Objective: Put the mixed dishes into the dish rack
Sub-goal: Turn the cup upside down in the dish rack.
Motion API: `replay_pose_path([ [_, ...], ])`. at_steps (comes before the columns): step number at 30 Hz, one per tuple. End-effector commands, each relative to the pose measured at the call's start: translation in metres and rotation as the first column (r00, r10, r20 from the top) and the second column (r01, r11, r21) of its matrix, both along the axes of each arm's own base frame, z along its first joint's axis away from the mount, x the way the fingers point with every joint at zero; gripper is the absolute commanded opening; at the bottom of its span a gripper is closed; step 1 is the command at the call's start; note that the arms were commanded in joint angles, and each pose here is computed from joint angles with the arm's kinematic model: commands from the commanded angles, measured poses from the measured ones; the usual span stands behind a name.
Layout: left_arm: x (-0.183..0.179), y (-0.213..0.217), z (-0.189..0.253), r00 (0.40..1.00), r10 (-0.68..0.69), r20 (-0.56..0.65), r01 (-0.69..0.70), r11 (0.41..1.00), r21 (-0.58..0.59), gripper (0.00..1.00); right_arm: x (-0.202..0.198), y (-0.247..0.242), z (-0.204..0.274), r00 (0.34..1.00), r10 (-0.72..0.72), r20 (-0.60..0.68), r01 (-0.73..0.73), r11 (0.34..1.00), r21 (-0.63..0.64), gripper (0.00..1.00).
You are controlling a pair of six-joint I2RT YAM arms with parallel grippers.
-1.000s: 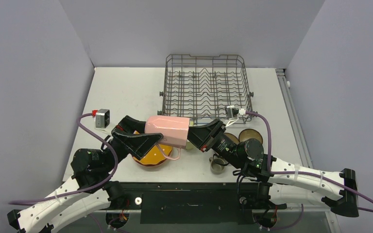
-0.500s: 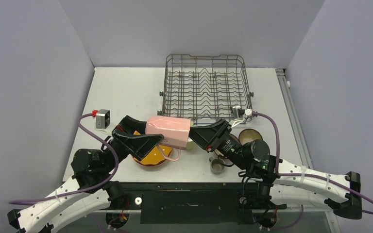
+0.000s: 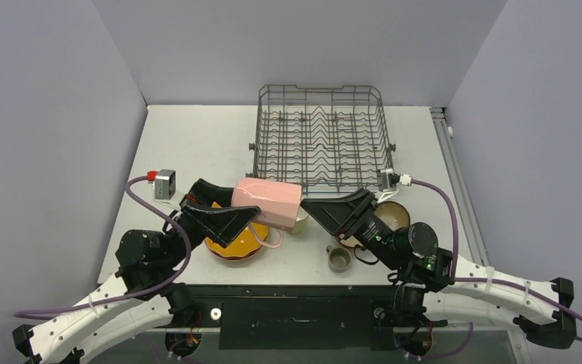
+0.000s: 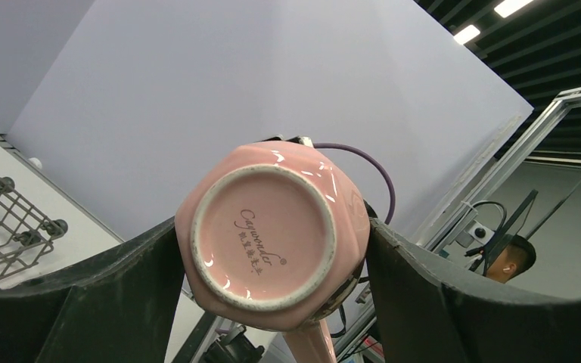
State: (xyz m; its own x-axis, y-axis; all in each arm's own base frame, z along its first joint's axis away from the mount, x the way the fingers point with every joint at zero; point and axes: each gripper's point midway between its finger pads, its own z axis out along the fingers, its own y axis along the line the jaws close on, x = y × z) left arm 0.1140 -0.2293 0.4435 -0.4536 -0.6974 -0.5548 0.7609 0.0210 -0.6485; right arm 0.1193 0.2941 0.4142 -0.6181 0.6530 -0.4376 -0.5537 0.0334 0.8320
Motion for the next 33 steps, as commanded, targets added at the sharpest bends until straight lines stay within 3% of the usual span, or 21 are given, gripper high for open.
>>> replay_pose_path([
  [1, -0.007, 0.025, 0.050, 0.995, 0.056, 0.088, -0.043, 0.988, -0.150, 0.00, 0.002, -0.010, -0.003, 0.999, -0.038, 0.006, 0.038, 0.999, -0.016, 0.36],
  [19, 0.042, 0.003, 0.033, 0.964, 0.253, 0.081, -0.258, 0.964, 0.069, 0.00, 0.021, -0.065, -0.044, 0.970, -0.244, 0.009, 0.239, 0.942, -0.237, 0.36],
  [26, 0.078, -0.015, 0.019, 0.942, 0.328, 0.070, -0.335, 0.919, 0.209, 0.00, 0.030, -0.106, -0.057, 0.929, -0.368, 0.040, 0.358, 0.866, -0.351, 0.36],
  [33, 0.129, -0.011, 0.006, 0.924, 0.381, 0.039, -0.377, 0.888, 0.262, 0.00, 0.039, -0.135, -0.077, 0.889, -0.446, 0.106, 0.428, 0.725, -0.540, 0.36],
])
